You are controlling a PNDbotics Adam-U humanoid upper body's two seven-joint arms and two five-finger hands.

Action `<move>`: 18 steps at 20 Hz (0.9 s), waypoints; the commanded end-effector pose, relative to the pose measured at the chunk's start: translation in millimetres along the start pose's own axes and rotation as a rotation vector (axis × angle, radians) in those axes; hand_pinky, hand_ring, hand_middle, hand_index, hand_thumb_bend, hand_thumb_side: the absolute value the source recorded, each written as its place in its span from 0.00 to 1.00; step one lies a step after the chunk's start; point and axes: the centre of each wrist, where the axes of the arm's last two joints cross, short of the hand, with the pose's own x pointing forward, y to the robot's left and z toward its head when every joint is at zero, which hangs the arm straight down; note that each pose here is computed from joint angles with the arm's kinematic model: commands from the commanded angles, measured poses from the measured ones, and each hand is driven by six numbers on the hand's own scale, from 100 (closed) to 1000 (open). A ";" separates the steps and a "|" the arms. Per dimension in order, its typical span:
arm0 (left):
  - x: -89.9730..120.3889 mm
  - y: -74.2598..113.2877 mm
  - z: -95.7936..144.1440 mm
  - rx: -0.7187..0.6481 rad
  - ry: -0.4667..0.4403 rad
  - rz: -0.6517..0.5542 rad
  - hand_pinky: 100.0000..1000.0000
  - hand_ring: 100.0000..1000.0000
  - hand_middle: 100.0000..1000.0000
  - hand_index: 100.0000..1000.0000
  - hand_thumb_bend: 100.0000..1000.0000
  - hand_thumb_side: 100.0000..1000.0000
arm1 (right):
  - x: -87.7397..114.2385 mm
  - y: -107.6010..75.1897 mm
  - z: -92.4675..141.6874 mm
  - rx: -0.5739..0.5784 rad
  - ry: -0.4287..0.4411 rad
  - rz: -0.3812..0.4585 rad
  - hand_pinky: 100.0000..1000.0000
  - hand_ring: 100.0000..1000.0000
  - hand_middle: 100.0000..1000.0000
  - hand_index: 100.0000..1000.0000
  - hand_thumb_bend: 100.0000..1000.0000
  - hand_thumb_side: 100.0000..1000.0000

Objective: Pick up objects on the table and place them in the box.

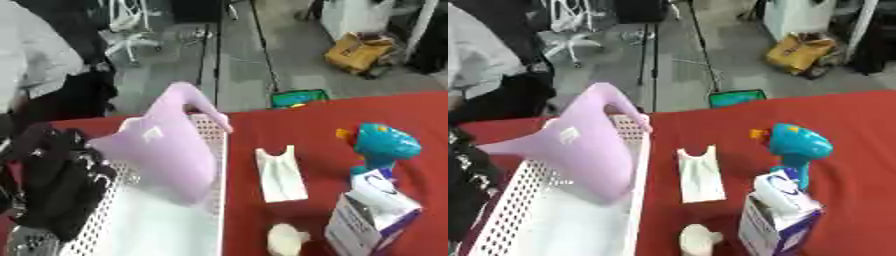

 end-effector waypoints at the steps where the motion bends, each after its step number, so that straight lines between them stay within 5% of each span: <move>1: 12.9 -2.7 -3.8 0.050 -0.012 -0.140 0.48 0.41 0.49 0.66 0.00 0.87 | 0.5 -2.0 -8.5 -0.024 -0.027 0.004 0.57 0.55 0.57 0.63 0.00 0.56; 10: 23.2 -1.6 -6.7 0.369 -0.250 -0.840 0.53 0.45 0.55 0.72 0.00 0.82 | 0.6 -2.2 -8.0 -0.020 -0.030 0.011 0.57 0.55 0.57 0.64 0.00 0.56; 14: 20.3 -1.5 -9.3 0.405 -0.330 -1.042 0.60 0.60 0.71 0.80 0.00 0.87 | 0.9 -2.0 -8.1 -0.020 -0.034 0.011 0.57 0.55 0.57 0.64 0.00 0.57; 15: 19.9 -1.4 -9.7 0.411 -0.349 -1.078 0.69 0.72 0.80 0.86 0.00 0.91 | 0.8 -2.1 -8.2 -0.020 -0.035 0.012 0.57 0.55 0.58 0.64 0.00 0.58; 18: 18.3 -1.5 -10.5 0.422 -0.390 -1.154 0.79 0.80 0.86 0.91 0.00 0.94 | 1.3 -2.0 -7.9 -0.017 -0.040 0.008 0.58 0.56 0.58 0.65 0.00 0.61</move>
